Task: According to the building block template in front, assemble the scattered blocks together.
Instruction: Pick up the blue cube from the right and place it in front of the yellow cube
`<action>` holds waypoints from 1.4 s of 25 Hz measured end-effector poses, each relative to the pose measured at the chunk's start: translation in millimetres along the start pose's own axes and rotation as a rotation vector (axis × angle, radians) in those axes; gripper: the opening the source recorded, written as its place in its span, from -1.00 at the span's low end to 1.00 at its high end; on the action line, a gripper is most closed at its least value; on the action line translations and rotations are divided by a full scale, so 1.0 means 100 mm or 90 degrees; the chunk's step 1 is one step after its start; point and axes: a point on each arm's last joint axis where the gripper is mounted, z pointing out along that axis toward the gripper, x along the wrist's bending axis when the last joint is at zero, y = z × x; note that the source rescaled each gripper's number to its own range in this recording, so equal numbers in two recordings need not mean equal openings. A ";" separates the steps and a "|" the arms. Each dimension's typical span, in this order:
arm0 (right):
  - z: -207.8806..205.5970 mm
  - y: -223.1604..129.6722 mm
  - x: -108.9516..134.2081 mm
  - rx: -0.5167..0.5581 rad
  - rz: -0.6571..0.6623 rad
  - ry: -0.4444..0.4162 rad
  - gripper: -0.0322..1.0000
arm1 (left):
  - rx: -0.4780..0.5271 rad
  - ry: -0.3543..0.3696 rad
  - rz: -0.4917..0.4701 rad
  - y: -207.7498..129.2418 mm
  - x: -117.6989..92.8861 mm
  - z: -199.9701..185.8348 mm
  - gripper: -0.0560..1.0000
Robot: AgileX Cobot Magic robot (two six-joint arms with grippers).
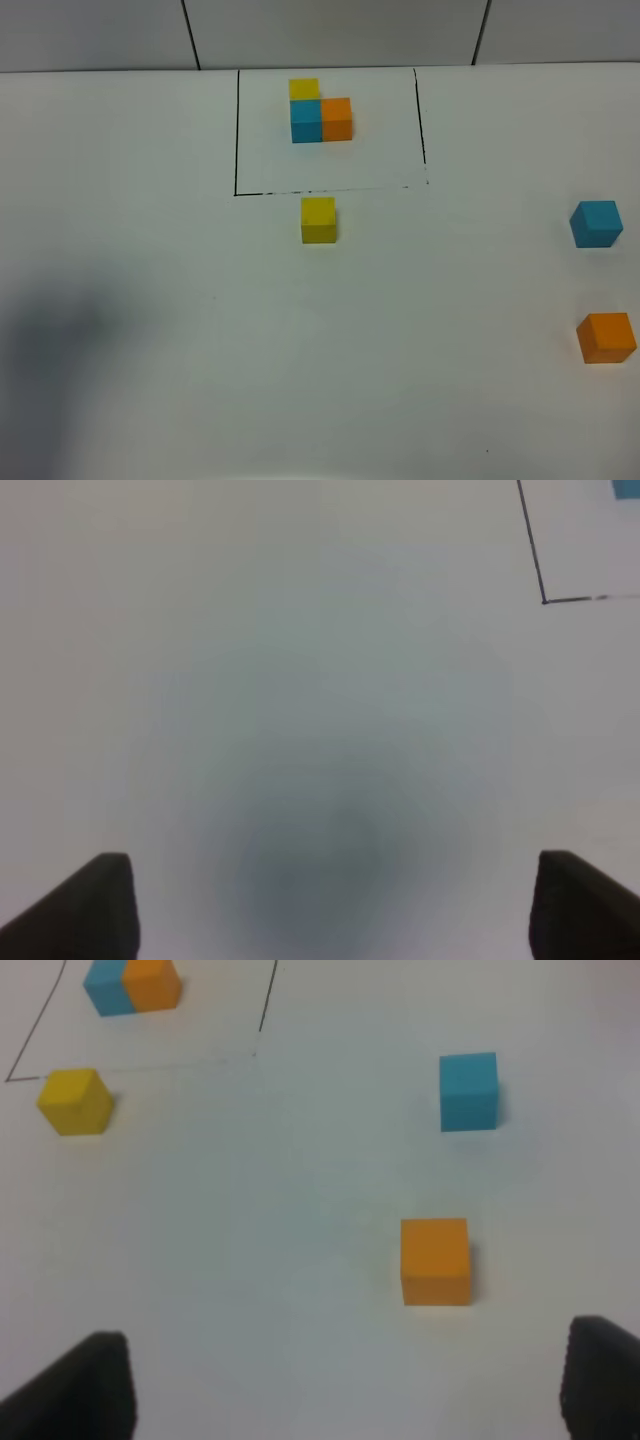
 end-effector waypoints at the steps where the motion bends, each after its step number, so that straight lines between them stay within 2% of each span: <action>1: 0.00 0.00 0.00 0.000 0.000 0.000 0.50 | -0.016 0.000 -0.003 -0.07 0.01 -0.08 0.38; 10: 0.00 0.00 0.00 0.000 0.000 0.000 0.50 | -0.084 -0.024 -0.020 -0.79 0.02 -0.32 0.38; 15: 0.00 0.00 0.00 0.000 0.000 0.000 0.50 | -0.120 -0.054 -0.033 -1.18 -0.01 -0.36 0.37; 18: 0.00 0.00 0.00 0.000 0.000 0.000 0.50 | -0.154 -0.075 -0.015 -1.36 -0.03 -0.41 0.37; 21: 0.00 0.00 0.00 0.000 0.000 0.000 0.50 | -0.176 -0.092 0.007 -1.50 -0.05 -0.46 0.37; 29: 0.00 0.00 0.00 0.000 0.001 0.001 0.50 | -0.186 -0.116 0.019 -1.74 -0.08 -0.43 0.36; 35: 0.00 0.00 0.00 0.000 0.001 0.002 0.50 | -0.199 -0.146 0.054 -1.89 -0.13 -0.42 0.36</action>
